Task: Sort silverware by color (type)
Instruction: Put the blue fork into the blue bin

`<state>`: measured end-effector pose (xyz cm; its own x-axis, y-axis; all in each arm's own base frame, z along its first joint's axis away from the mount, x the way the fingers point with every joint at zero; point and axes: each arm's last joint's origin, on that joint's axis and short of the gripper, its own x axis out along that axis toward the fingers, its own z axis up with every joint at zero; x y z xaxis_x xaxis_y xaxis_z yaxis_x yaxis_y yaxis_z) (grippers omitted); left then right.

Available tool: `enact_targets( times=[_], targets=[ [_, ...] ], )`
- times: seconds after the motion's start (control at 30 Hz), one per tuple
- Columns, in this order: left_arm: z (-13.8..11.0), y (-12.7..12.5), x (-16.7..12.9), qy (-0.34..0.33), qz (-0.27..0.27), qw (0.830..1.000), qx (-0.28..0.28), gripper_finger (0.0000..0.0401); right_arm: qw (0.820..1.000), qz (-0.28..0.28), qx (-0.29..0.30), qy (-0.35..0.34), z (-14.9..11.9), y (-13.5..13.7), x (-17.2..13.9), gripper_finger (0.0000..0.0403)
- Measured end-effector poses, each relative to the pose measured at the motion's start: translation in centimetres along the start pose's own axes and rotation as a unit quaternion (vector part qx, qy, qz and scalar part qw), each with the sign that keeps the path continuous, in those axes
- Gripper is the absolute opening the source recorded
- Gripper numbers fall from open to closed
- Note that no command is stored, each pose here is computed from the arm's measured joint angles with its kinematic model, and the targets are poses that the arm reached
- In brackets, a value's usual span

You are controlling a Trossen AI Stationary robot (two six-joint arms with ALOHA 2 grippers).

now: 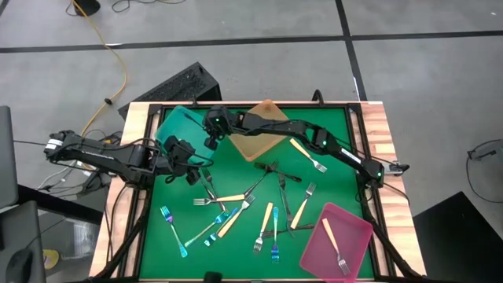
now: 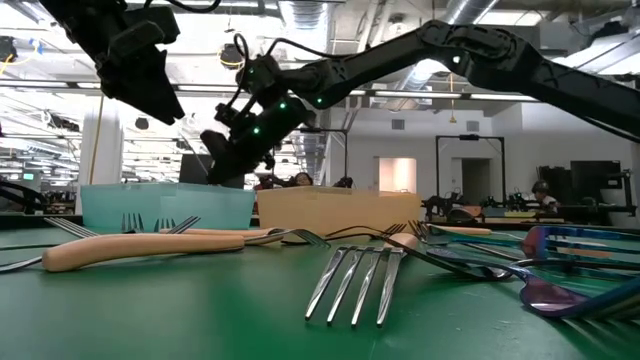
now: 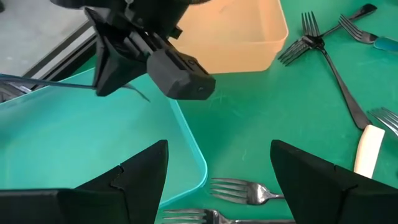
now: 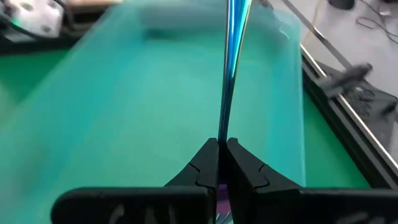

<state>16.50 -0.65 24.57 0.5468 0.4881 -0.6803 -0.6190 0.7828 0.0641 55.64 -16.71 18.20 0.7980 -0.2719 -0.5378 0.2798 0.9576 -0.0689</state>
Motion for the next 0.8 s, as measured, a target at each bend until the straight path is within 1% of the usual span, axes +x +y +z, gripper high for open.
enact_targets(
  times=[0.2,0.5,0.8],
  targets=[
    [0.0,0.0,0.0,-0.005,0.007,1.0,0.0,0.0267,1.0,-0.002,-0.001,0.026,-0.5,-0.4,0.0,0.0039],
    [0.0,0.0,0.0,-0.005,0.007,1.0,0.0,0.0267,1.0,-0.006,0.005,0.026,-0.6,-1.1,0.0,0.0039],
    [0.1,0.1,0.0,-0.007,0.01,1.0,0.0,0.0267,1.0,-0.003,0.005,0.027,-0.6,-1.1,0.0,0.0039]
  ],
)
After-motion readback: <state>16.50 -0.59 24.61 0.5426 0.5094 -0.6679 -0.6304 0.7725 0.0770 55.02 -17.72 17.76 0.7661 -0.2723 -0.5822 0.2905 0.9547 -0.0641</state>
